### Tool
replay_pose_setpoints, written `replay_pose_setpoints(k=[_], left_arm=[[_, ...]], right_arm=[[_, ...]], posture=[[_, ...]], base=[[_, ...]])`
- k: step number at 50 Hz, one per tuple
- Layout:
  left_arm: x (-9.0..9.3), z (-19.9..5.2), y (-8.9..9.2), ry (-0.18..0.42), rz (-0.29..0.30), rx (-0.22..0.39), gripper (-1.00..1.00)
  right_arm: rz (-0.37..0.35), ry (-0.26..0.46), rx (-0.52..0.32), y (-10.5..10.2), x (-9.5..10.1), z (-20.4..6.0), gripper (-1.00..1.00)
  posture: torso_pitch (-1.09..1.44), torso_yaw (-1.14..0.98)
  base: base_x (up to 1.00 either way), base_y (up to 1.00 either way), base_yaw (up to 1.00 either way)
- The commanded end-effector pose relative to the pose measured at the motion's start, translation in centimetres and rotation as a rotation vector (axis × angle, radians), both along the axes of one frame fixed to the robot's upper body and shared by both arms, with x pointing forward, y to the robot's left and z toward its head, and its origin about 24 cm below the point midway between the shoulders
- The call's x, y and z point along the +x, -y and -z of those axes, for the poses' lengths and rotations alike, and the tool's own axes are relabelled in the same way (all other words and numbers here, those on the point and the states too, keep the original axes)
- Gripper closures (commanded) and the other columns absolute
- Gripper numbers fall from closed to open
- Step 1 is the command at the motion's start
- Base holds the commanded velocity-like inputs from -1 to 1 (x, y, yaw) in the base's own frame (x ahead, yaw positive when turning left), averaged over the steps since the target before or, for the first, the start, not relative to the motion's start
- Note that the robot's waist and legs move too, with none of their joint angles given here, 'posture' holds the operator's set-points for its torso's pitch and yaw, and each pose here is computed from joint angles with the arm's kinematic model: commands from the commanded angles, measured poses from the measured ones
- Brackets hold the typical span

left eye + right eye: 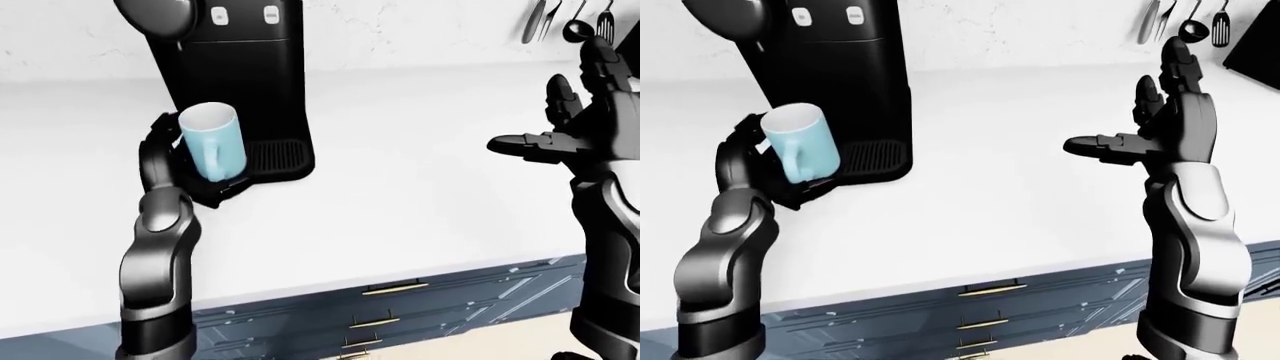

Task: Pick the mug from under the coffee machine dispenser and place it on the counter.

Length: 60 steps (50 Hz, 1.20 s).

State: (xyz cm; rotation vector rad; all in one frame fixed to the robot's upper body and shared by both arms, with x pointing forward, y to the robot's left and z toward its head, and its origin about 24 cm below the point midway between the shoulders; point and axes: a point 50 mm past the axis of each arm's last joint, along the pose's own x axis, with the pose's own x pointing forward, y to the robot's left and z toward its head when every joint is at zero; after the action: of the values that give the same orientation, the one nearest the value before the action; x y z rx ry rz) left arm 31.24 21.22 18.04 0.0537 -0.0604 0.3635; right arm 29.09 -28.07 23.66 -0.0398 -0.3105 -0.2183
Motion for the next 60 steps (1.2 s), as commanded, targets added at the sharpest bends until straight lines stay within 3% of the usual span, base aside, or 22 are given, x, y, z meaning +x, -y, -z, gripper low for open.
replay_pose_setpoints(k=[1,26,36,47,60], left_arm=[[-0.6,-2.4,0.5,0.094,0.035,0.014,1.00],[-4.3,-4.5,2.0,0.119,0.121,0.033,1.00],[-4.9,-3.9,3.5,0.121,0.182,0.015,1.00],[-6.0,-4.3,3.5,0.124,0.175,0.032,1.00],[-7.1,-2.9,5.0,0.101,0.234,0.018,1.00]], right_arm=[[0.004,0.089,-0.031,-0.1,-0.6,-1.9,-1.00],[0.006,0.093,-0.033,0.0,-0.6,-2.3,-1.00],[0.008,0.094,-0.033,0.2,-0.6,-2.4,-1.00],[0.010,0.094,-0.036,0.2,-0.7,-2.4,-1.00],[0.011,0.096,-0.038,0.2,-0.7,-2.5,-1.00]], posture=[[0.00,0.00],[0.00,0.00],[0.00,0.00],[0.00,0.00],[0.00,0.00]], base=[[0.00,0.00,0.00],[0.00,0.00,0.00],[0.00,0.00,0.00],[0.00,0.00,0.00],[0.00,0.00,0.00]])
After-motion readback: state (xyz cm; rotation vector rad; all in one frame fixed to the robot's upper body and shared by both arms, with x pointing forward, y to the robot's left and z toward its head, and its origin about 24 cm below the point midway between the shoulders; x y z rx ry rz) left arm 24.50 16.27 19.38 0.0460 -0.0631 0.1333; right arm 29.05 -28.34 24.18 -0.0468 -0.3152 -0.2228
